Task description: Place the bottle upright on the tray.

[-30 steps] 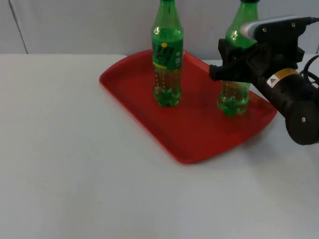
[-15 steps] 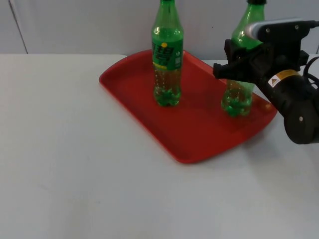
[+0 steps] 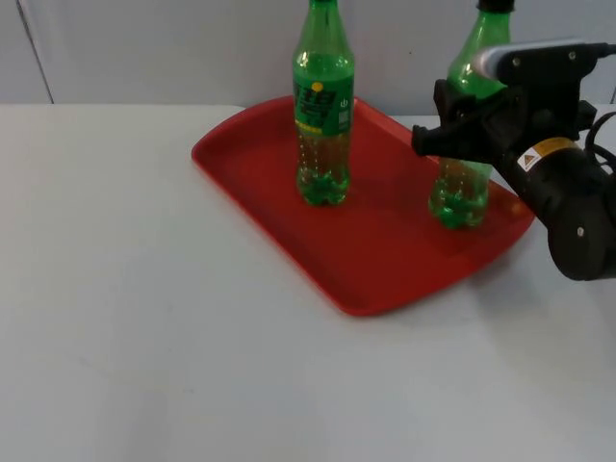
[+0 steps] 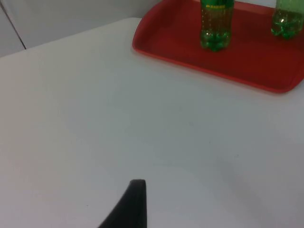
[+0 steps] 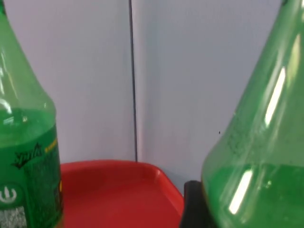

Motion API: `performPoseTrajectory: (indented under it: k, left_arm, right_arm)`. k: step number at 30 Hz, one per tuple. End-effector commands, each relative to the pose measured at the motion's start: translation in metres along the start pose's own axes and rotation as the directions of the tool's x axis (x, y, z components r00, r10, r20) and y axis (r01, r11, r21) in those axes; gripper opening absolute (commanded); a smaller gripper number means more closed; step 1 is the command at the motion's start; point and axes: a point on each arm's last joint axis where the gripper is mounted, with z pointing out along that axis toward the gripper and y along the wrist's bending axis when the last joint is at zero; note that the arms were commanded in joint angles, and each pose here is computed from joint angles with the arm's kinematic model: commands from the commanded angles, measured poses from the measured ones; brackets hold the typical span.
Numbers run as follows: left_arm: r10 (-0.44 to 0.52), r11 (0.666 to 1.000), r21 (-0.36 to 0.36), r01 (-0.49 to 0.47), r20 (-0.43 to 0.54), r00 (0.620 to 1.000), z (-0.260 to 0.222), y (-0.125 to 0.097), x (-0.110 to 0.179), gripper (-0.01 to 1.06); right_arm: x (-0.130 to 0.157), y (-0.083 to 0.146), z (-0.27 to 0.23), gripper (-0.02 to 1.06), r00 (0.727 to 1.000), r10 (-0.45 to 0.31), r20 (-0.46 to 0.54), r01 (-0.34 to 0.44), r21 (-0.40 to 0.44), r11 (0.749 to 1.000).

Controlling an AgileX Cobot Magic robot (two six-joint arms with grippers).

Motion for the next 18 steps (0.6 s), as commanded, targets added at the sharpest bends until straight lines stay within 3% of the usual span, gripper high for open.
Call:
performPoseTrajectory:
  k: [1, 9, 18]
  left_arm:
    - [0.006, 1.0, 0.002, -0.006, 0.007, 1.0, 0.0004, 0.0004, 0.0003, 1.05]
    - [0.006, 1.0, 0.002, -0.006, 0.007, 1.0, 0.0004, 0.0004, 0.0003, 1.05]
    - [0.006, 1.0, 0.002, -0.006, 0.007, 1.0, 0.0004, 0.0004, 0.0003, 1.05]
  right_arm:
    - [-0.0034, 0.0, 0.0016, 0.14, 1.0, -0.027, 0.008, 0.027, 0.001, 1.0]
    - [-0.0012, 0.0004, 0.0016, 0.46, 0.999, -0.049, -0.016, 0.049, -0.003, 0.999]
    - [-0.001, 0.0004, 0.0016, 0.51, 0.999, -0.049, -0.018, 0.049, -0.004, 0.999]
